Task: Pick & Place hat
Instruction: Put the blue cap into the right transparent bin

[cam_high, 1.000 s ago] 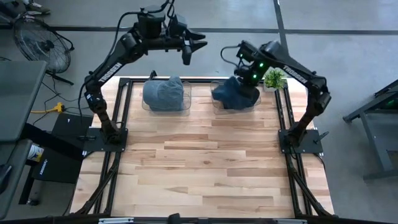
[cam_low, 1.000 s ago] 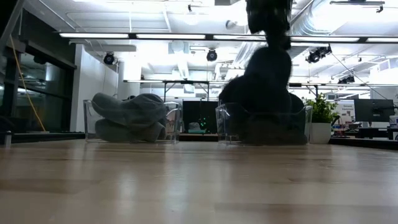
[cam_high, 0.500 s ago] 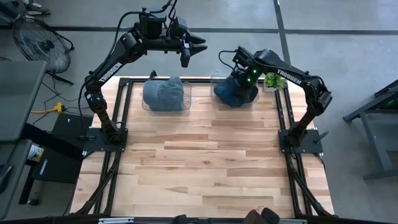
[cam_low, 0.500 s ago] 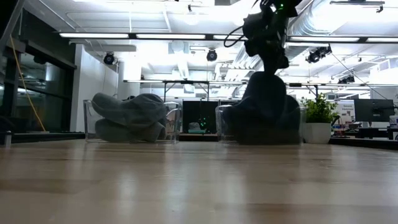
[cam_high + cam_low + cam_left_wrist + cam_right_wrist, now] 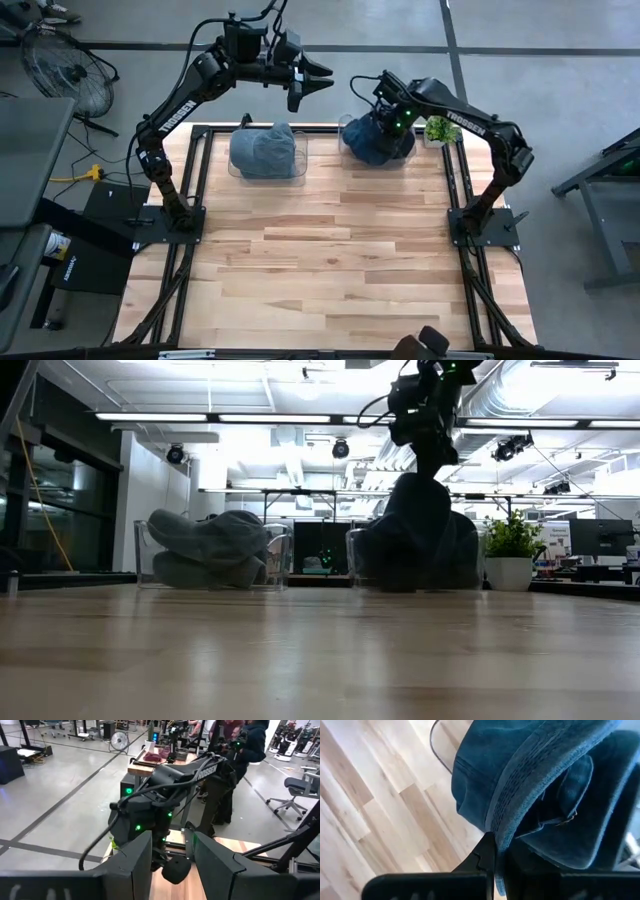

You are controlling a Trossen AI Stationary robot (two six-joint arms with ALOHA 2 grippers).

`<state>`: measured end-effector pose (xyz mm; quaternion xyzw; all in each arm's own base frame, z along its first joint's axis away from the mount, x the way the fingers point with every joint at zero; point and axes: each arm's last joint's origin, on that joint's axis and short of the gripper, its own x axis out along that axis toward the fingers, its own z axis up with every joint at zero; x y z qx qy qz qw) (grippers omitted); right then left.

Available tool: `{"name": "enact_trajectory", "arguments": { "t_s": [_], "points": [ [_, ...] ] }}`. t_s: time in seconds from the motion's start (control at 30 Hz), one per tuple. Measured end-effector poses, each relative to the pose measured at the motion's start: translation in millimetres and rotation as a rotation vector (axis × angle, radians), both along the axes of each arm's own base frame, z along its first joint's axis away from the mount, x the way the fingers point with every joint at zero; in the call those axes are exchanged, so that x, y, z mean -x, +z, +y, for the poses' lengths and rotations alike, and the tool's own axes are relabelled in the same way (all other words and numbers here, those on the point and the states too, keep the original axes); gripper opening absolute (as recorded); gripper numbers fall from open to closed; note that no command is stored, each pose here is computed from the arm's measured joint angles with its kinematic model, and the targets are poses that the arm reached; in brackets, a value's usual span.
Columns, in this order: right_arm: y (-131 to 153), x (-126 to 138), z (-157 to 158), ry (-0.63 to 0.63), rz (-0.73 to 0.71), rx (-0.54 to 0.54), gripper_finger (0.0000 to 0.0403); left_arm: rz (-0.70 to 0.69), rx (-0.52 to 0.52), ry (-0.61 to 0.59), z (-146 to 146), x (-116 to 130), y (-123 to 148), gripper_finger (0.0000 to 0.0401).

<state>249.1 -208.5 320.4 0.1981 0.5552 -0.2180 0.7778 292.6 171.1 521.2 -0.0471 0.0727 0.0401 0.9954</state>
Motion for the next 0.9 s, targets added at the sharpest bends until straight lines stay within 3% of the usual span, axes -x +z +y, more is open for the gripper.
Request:
{"name": "enact_trajectory", "arguments": {
  "t_s": [0.27,0.73,0.9],
  "points": [
    [11.0,3.6,-12.4,-0.024,-0.049,0.075,0.0005,0.000,-0.003,0.000,0.0,0.0,0.0,0.0142],
    [12.2,4.0,-5.4,-0.052,-0.124,-0.076,0.0005,0.031,0.016,-0.001,-0.4,0.5,-3.4,0.0142],
    [19.7,8.6,1.4,-0.050,-0.126,-0.070,0.0005,0.032,0.019,-0.001,-0.3,0.4,-3.5,0.0142]
  ]
}}
